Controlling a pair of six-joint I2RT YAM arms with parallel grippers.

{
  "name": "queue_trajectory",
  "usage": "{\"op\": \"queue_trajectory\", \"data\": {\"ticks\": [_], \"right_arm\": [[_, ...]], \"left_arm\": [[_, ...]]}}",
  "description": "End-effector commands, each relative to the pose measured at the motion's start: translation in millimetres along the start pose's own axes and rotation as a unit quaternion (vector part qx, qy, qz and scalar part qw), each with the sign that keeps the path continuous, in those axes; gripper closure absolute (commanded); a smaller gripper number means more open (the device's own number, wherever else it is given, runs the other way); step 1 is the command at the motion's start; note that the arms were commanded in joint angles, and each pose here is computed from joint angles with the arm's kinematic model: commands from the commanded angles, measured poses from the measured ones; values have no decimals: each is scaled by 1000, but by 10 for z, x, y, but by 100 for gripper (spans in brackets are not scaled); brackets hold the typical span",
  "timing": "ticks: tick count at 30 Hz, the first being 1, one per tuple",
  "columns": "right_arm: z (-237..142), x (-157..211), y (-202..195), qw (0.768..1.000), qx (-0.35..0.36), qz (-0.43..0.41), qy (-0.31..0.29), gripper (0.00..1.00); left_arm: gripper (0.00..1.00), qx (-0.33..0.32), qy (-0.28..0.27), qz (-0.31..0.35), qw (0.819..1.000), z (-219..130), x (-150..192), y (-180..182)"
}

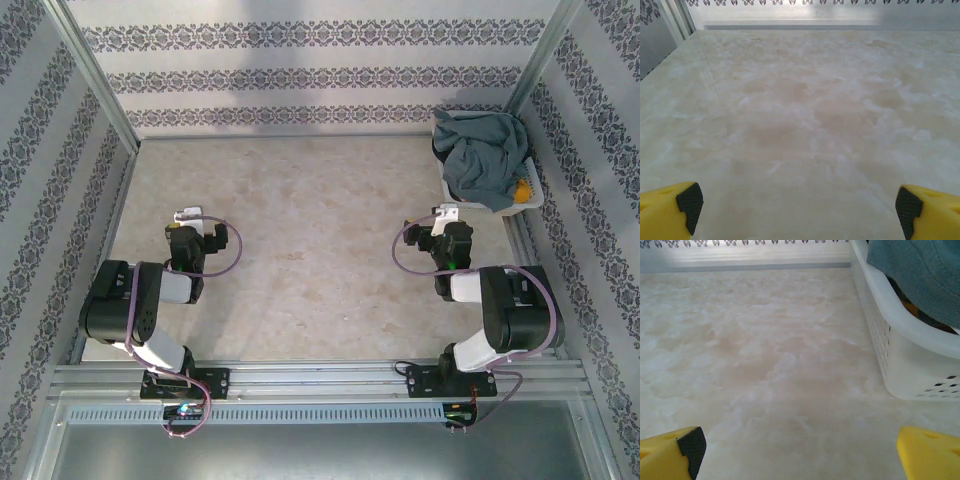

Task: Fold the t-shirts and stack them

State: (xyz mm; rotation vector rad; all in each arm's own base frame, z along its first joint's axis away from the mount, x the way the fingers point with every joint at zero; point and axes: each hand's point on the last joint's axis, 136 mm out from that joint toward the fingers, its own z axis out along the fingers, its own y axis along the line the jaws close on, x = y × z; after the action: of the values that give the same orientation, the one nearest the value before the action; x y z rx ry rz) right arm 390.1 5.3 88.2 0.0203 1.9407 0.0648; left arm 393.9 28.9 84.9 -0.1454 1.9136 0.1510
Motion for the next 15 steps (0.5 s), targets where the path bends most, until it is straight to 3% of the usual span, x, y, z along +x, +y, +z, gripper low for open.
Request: {"op": "queue_trajectory", "data": {"ticks": [1, 15], "right_arm": [[9, -185, 12, 1000, 0, -10, -26, 2], [9, -189, 15, 1000, 0, -8, -27, 2]], "left_arm": [[0, -10, -11, -5, 1000, -16, -45, 30], [0, -9, -11, -5, 1000, -13, -51, 23]]}}
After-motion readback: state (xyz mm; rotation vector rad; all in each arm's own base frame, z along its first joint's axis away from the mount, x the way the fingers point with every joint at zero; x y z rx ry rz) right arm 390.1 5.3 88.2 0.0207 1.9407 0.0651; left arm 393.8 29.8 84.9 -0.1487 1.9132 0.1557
